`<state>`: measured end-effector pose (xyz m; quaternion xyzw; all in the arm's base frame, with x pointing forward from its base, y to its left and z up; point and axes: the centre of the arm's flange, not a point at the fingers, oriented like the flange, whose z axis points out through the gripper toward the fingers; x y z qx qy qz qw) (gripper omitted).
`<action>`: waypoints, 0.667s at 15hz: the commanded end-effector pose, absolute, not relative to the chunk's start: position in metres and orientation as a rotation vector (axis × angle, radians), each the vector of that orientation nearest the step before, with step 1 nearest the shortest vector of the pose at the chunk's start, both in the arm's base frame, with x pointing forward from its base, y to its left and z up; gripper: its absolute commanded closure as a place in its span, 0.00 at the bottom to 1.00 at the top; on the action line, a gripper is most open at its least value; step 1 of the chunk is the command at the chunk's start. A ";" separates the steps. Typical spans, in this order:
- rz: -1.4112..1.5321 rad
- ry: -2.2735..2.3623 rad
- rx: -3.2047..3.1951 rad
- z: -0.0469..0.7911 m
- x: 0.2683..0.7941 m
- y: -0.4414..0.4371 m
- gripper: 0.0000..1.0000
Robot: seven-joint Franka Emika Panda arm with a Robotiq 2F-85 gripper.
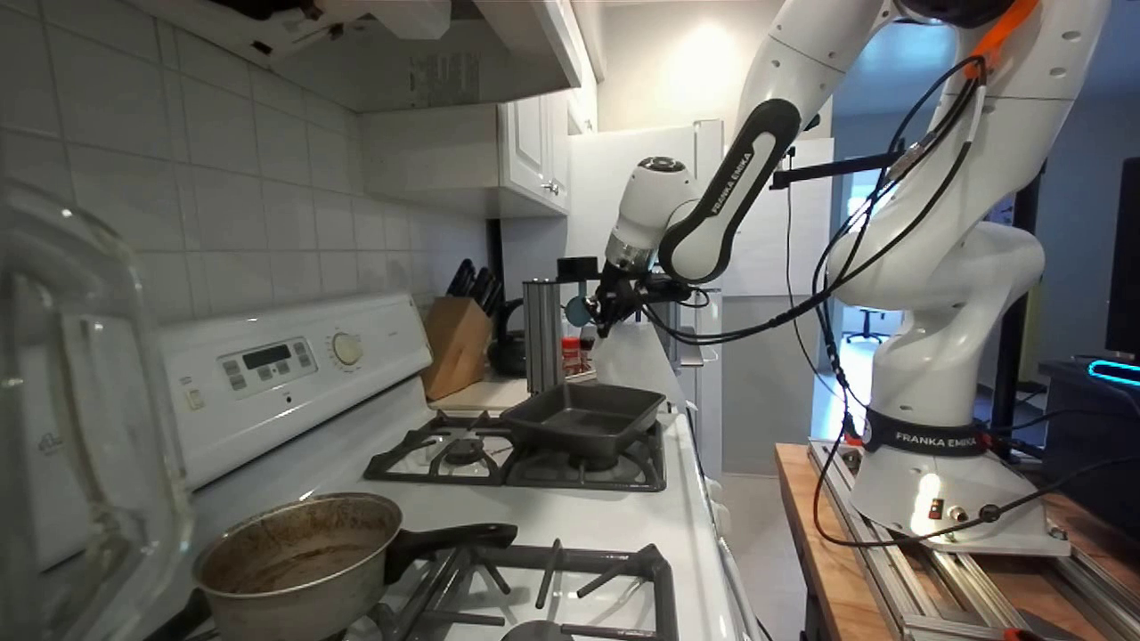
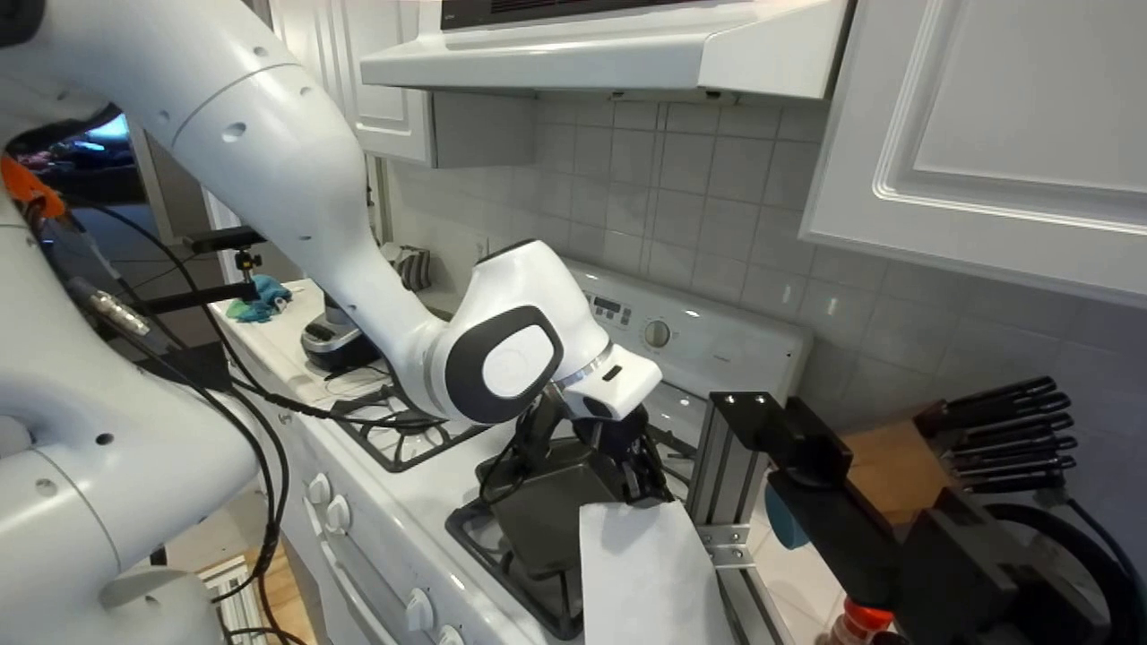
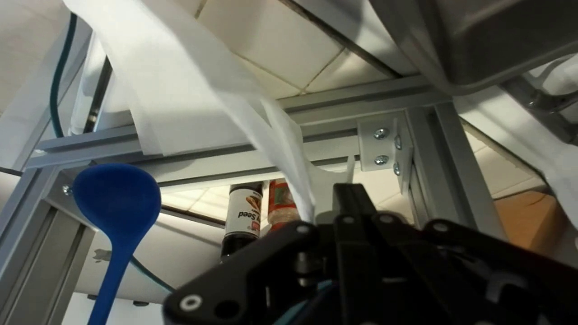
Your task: Remove the white paper from the top of pot on the left and set it down on the right side of the counter.
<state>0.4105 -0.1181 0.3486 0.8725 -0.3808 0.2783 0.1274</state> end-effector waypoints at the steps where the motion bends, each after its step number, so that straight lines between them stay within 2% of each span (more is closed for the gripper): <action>1: 0.834 -0.905 2.542 0.338 0.429 -0.116 1.00; 10: 0.696 -0.306 2.503 0.329 0.439 -0.095 1.00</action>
